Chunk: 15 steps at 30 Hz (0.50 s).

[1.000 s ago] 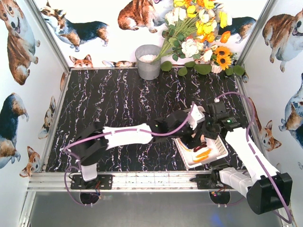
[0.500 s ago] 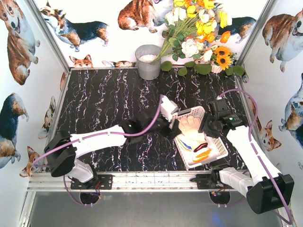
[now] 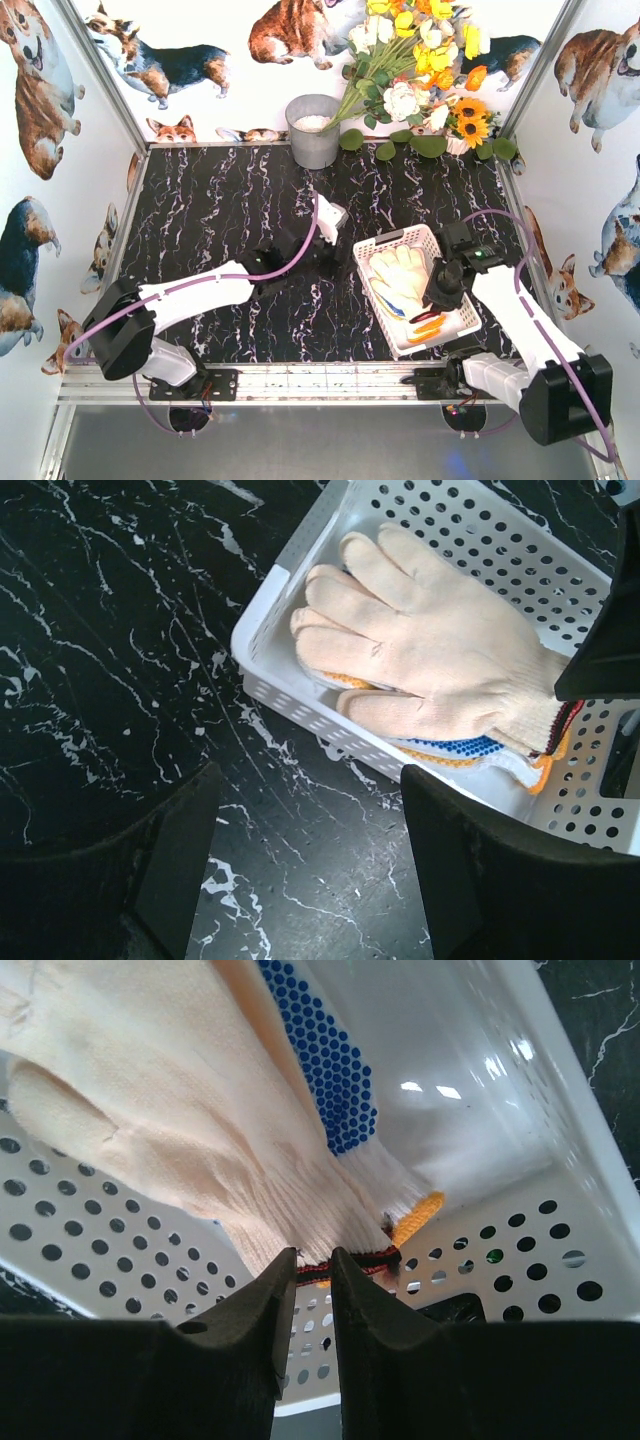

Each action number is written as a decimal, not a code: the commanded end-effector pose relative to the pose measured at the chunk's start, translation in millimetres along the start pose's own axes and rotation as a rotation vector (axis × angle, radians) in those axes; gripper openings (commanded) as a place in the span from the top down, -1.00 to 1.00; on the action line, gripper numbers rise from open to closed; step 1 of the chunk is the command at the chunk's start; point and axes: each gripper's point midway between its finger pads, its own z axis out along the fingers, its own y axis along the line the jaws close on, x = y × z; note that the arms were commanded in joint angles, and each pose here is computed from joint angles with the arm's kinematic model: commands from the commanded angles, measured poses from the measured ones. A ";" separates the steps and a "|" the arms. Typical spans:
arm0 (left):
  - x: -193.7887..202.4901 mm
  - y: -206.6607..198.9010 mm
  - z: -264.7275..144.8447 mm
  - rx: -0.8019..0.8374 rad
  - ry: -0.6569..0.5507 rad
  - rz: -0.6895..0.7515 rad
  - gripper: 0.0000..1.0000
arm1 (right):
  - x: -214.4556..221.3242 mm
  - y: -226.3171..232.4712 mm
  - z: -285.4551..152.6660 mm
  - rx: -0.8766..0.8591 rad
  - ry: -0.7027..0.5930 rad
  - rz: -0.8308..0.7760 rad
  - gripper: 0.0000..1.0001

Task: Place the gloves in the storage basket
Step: Place the glove in the bin.

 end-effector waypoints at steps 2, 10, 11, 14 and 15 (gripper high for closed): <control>-3.9 9.8 -6.2 -0.019 -0.027 -0.022 -0.34 | -2.0 -6.3 10.6 0.066 0.020 0.014 0.55; -1.2 20.4 -11.9 -0.049 -0.036 -0.035 -0.35 | 2.1 -13.2 18.6 0.153 0.043 0.013 0.48; -1.5 21.9 -12.8 -0.053 -0.038 -0.036 -0.35 | 2.8 -13.8 19.6 0.164 0.043 0.009 0.46; -3.8 26.9 -16.4 -0.068 -0.048 -0.040 -0.35 | 5.7 -13.8 24.8 0.191 0.049 -0.005 0.40; -4.7 28.1 -18.1 -0.071 -0.051 -0.039 -0.36 | 6.3 -13.6 26.3 0.198 0.050 -0.006 0.38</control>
